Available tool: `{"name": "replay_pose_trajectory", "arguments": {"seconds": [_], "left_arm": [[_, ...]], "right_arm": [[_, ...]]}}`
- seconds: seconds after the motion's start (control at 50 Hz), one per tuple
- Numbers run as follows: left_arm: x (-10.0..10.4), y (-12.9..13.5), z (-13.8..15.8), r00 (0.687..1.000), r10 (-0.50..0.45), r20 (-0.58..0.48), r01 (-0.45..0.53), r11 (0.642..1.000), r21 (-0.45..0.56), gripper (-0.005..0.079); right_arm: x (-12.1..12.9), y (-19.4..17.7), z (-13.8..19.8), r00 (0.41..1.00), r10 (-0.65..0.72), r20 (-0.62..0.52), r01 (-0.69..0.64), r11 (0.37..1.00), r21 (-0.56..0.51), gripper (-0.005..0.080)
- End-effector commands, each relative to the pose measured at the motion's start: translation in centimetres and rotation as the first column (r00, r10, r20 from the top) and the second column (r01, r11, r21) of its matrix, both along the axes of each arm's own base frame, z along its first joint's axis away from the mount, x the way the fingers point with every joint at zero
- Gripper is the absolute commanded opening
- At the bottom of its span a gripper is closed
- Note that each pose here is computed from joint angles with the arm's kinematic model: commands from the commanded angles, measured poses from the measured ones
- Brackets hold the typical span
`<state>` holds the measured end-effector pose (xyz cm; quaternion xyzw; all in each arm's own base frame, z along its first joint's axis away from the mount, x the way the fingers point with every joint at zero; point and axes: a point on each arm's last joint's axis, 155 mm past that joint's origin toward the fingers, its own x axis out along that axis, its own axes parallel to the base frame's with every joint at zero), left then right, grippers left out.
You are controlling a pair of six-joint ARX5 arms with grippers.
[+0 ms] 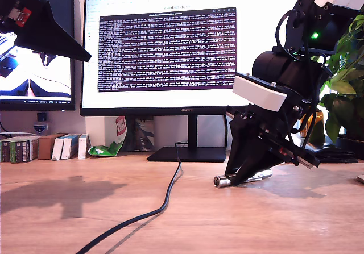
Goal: Pick the metallic laser pointer with your right arm, pass it to your left arm, then place it down to the left side of the table
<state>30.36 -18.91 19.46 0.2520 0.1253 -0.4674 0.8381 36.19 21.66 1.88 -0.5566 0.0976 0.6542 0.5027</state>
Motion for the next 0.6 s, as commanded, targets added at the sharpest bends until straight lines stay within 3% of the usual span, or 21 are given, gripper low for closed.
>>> {"name": "replay_pose_trajectory", "arguments": {"seconds": [0.0,0.18,0.38,0.58], "left_arm": [[0.1,-0.2,0.2,1.0,-0.007,0.007,0.007,1.0,-0.001,-0.0023],[0.2,-0.3,0.6,1.0,-0.011,0.021,0.011,1.0,-0.008,-0.0018],[0.4,-1.0,2.4,0.995,-0.045,0.091,0.051,0.997,-0.054,0.0174],[1.2,-1.3,4.5,0.981,-0.045,0.188,0.061,0.995,-0.08,0.0224]], "right_arm": [[-0.7,-0.7,-2.3,0.998,-0.016,-0.059,0.015,1.0,-0.026,-0.0011],[0.4,0.8,0.6,0.999,-0.014,0.032,0.013,1.0,0.024,-0.0011],[2.0,3.1,6.0,0.986,-0.111,0.12,0.094,0.986,0.139,-0.0011],[2.0,4.9,11.2,0.973,-0.213,0.086,0.182,0.942,0.282,-0.0011]]}}
